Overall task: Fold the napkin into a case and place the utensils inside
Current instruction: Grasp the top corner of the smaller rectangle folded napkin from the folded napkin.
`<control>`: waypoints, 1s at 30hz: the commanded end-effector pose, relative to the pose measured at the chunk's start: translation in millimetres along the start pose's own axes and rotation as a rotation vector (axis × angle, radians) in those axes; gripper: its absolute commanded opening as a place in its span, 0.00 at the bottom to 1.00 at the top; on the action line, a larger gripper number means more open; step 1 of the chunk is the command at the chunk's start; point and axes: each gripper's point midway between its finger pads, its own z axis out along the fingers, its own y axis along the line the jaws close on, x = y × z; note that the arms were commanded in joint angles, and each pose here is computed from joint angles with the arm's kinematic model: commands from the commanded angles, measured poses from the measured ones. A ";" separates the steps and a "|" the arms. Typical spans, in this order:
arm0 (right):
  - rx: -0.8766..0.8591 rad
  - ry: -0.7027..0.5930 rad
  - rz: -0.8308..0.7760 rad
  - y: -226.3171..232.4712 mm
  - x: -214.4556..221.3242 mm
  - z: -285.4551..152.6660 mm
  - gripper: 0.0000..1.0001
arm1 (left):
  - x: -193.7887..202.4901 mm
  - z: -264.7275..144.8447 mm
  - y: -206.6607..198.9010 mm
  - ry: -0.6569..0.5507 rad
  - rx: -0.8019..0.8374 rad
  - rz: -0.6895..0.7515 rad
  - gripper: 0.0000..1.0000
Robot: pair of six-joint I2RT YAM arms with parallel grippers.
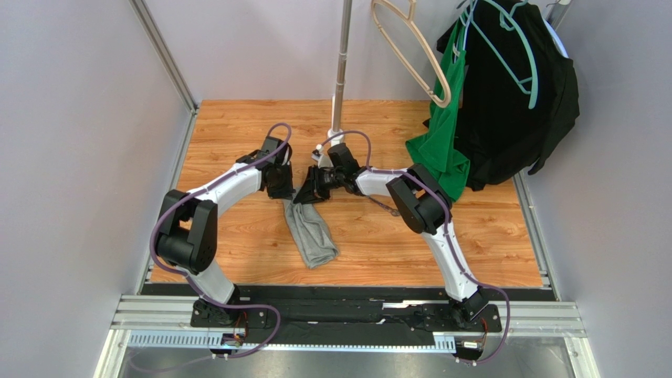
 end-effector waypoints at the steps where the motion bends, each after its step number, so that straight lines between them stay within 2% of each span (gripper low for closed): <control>1: -0.046 0.010 -0.110 31.2 -1.9 -21.2 0.28 | -5.9 -4.1 7.8 -0.008 -0.023 -0.052 0.00; 6: -0.072 0.016 -0.138 39.9 -1.0 -24.4 0.39 | -8.6 -7.8 12.1 -0.019 -0.017 -0.077 0.00; 9: -0.091 0.019 -0.142 44.5 -2.0 -25.4 0.41 | -9.9 -8.0 11.6 -0.018 -0.008 -0.076 0.00; 26: -0.137 -0.012 -0.136 51.9 -24.2 -18.6 0.43 | -6.6 -5.4 11.3 -0.006 0.002 -0.080 0.00; 30: -0.141 -0.002 -0.134 54.1 -28.6 -14.4 0.40 | -6.0 -4.5 11.3 -0.001 0.004 -0.082 0.00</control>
